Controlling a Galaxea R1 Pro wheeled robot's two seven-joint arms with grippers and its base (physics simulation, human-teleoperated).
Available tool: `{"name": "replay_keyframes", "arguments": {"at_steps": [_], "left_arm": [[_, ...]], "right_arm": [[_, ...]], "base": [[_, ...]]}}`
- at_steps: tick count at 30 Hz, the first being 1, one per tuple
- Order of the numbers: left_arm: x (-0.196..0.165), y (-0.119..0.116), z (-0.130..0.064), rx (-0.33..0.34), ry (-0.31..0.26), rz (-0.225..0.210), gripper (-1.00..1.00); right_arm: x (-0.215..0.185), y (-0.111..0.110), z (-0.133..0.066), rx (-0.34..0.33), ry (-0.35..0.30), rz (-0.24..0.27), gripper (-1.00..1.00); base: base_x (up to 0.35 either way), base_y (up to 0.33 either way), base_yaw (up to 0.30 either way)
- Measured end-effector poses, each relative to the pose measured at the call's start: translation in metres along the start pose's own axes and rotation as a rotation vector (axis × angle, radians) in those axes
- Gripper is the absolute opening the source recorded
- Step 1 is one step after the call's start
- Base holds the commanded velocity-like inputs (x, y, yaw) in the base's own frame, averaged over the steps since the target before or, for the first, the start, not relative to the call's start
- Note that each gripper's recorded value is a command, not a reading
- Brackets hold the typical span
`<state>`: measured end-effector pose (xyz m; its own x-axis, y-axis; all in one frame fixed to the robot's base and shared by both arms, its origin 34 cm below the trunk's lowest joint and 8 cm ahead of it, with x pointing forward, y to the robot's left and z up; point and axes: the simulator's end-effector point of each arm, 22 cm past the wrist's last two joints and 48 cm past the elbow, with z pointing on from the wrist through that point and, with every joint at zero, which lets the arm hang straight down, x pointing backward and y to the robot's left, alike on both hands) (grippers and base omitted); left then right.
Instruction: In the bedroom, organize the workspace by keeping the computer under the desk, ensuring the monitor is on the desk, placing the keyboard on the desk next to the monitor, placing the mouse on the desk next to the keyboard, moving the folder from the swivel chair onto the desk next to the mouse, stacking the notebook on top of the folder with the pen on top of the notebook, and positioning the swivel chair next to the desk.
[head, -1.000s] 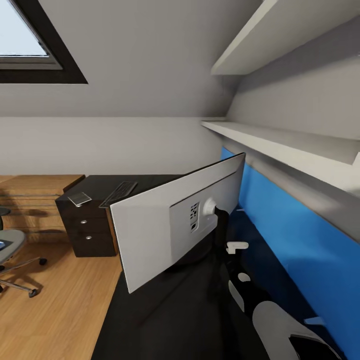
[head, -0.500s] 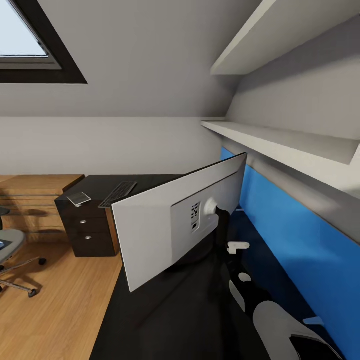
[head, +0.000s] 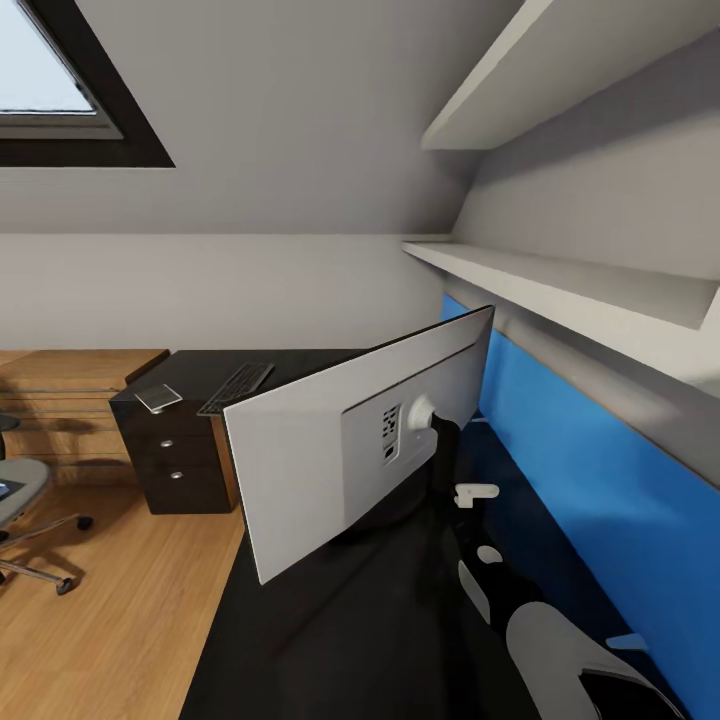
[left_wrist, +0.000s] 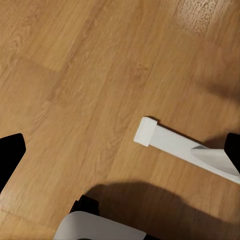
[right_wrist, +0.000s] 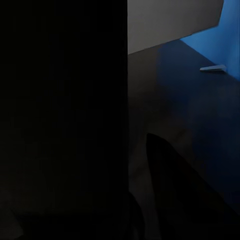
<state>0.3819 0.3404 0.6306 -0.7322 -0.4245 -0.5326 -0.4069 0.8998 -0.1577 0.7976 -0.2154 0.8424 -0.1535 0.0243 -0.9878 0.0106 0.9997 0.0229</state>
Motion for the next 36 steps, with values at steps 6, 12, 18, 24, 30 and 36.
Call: {"name": "replay_keyframes", "arguments": {"at_steps": [6, 12, 18, 24, 30, 36], "left_arm": [[-0.0002, 0.0003, 0.0001, -0.001, 0.000, 0.000, 1.00], [-0.0003, 0.0006, 0.0000, -0.001, 0.000, -0.001, 1.00], [-0.0001, 0.0006, 0.0001, -0.001, 0.000, -0.001, 1.00], [0.0003, 0.0006, 0.0001, -0.001, 0.002, -0.001, 1.00], [0.0004, 0.0004, 0.0003, -0.001, 0.003, -0.001, 1.00], [0.0003, 0.0005, 0.0003, -0.002, 0.002, -0.001, 1.00]], "right_arm": [[0.0020, -0.0001, -0.0004, 0.004, 0.004, 0.007, 1.00], [0.0020, -0.0001, -0.0004, 0.004, 0.004, 0.008, 1.00], [0.0021, -0.0001, -0.0004, 0.003, 0.004, 0.006, 1.00], [0.0033, 0.0010, -0.0009, 0.001, 0.006, 0.009, 1.00], [0.0041, 0.0018, -0.0007, -0.001, 0.007, 0.009, 1.00], [0.0042, 0.0019, -0.0007, -0.001, 0.007, 0.009, 1.00]], "base": [[0.000, 0.000, 0.000], [0.000, 0.000, 0.000], [0.000, 0.000, 0.000], [0.000, 0.000, 0.000], [-0.208, 0.088, 0.000], [-0.296, 0.128, 0.000]]}}
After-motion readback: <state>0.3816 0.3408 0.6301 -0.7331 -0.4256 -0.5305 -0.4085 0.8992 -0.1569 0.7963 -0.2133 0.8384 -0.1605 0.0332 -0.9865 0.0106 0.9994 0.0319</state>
